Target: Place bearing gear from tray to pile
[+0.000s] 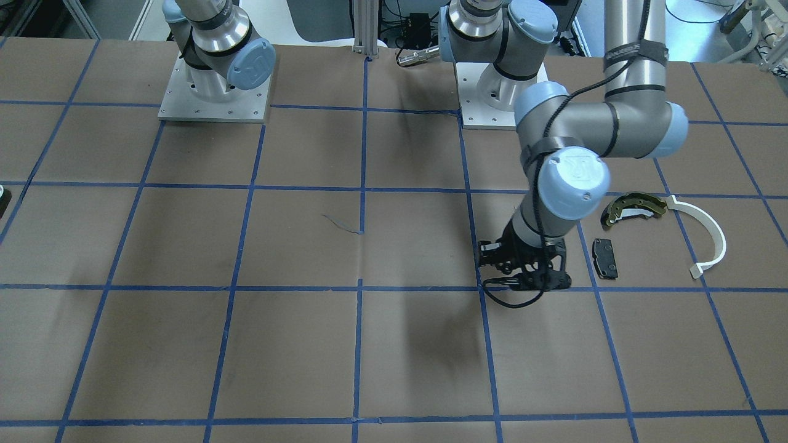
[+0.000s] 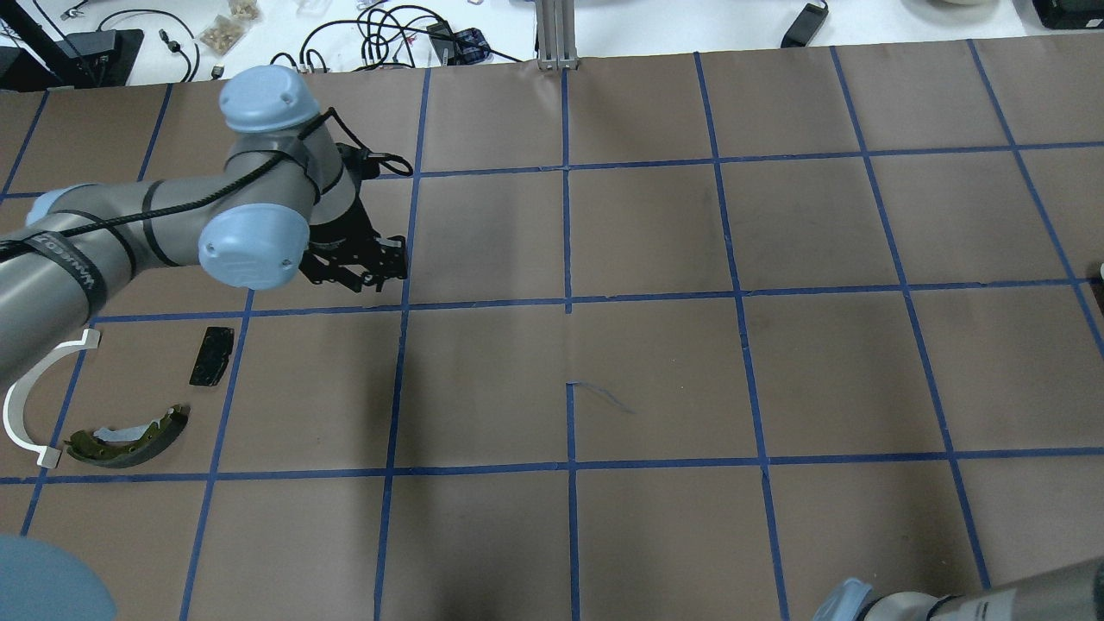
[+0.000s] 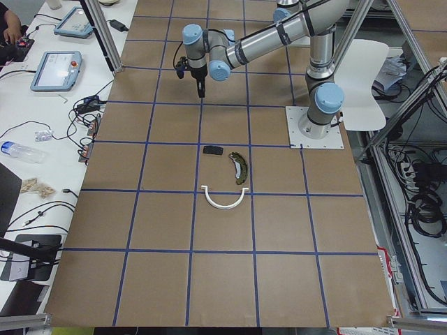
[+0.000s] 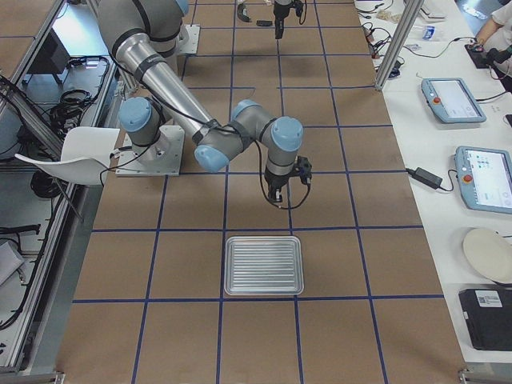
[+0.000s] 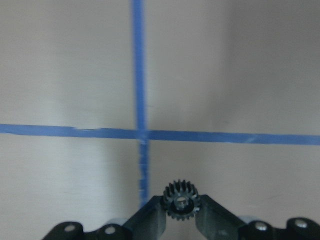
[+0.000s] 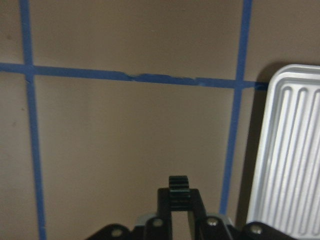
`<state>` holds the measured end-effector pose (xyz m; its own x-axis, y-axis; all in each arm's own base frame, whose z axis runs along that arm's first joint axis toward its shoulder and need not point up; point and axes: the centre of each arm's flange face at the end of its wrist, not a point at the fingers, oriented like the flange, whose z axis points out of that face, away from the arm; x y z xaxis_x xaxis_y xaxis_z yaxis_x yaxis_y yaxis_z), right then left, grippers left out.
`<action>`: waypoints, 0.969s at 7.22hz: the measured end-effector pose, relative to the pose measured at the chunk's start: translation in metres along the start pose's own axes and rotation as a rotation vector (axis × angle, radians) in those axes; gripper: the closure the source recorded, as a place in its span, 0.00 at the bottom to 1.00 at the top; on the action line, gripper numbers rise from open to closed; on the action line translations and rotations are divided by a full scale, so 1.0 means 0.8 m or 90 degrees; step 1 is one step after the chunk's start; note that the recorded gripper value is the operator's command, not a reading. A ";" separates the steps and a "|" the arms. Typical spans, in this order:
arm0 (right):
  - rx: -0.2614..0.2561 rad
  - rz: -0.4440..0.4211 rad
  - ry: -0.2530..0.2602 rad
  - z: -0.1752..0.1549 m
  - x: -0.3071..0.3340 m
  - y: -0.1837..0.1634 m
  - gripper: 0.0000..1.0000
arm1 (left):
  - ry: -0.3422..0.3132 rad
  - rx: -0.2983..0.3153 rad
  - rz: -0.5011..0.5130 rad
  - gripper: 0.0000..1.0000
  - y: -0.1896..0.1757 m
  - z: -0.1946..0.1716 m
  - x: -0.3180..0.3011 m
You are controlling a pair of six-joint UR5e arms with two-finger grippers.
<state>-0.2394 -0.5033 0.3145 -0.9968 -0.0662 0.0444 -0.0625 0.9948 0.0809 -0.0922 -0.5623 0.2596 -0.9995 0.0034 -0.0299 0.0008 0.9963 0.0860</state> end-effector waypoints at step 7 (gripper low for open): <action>0.051 0.198 -0.050 -0.006 -0.659 -0.013 1.00 | -0.009 -0.054 0.109 1.00 0.062 0.058 -0.309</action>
<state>0.2868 -0.4790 0.2954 -0.9693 0.2448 -0.0228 0.2449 0.9695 -0.0036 0.1567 -0.5100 0.2251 -0.9845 0.1741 -0.0214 0.1678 0.9701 0.1753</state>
